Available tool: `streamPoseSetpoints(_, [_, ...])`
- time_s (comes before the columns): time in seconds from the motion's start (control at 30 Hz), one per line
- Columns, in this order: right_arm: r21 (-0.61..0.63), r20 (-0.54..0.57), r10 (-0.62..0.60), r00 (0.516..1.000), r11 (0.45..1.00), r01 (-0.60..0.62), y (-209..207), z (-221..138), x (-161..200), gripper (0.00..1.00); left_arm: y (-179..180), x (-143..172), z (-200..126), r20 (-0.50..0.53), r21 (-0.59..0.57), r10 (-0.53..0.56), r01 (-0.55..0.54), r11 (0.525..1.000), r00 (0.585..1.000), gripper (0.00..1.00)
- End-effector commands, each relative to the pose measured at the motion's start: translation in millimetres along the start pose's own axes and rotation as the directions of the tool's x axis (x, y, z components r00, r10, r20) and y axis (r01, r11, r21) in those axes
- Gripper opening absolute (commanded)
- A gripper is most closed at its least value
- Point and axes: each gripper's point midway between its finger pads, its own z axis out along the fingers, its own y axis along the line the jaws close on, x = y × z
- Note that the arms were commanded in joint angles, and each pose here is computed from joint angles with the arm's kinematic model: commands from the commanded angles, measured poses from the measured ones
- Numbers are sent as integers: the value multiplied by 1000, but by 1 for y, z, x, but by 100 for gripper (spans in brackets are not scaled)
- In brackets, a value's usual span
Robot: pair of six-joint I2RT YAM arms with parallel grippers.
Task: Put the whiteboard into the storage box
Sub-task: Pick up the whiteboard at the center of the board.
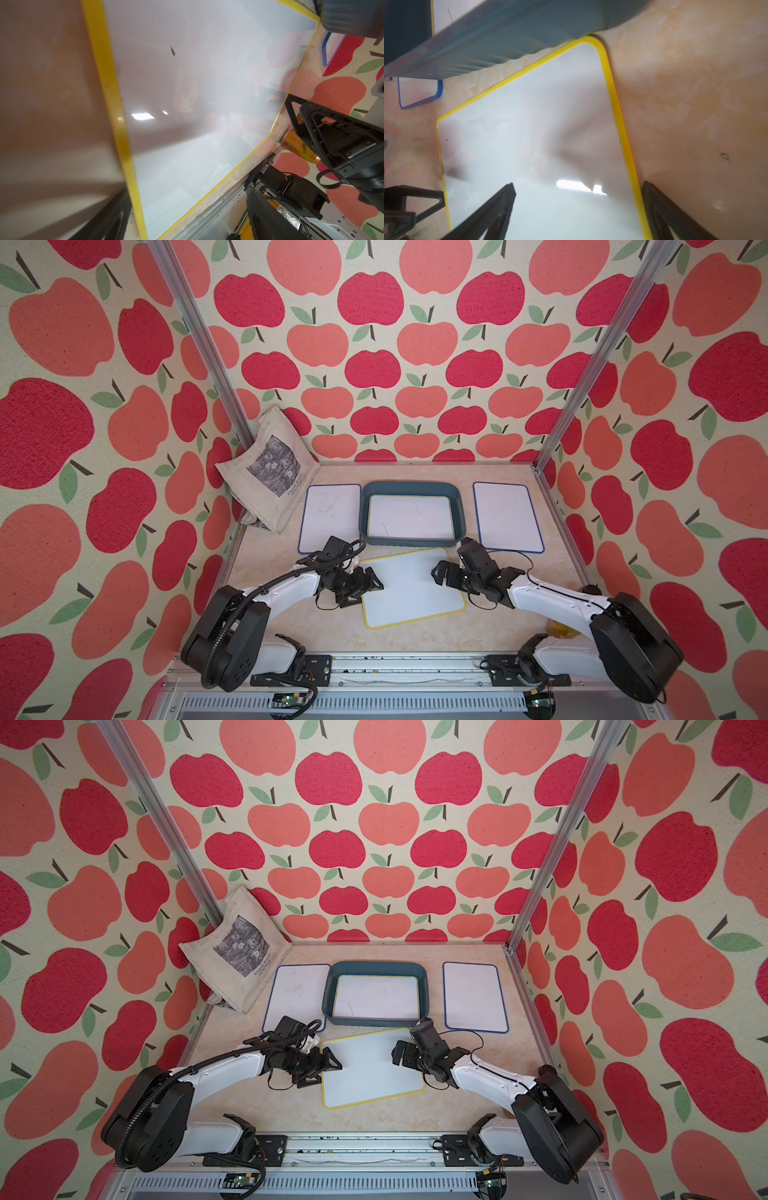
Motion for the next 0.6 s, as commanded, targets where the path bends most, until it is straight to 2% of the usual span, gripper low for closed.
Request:
streamPoseSetpoints(0.0, [-14, -349, 69, 934, 997, -79, -9, 2, 89, 99, -55, -2, -14, 9, 234, 122, -121, 965, 993, 88])
streamPoseSetpoints(0.23, [-2, -335, 75, 939, 997, -81, -14, -5, 89, 99, -53, -7, -28, 58, 246, 107, -118, 962, 993, 85])
streamPoseSetpoints(0.57, [19, -333, 74, 940, 997, -72, -18, -8, 89, 99, -43, -3, -37, 67, 208, 102, -114, 972, 993, 80])
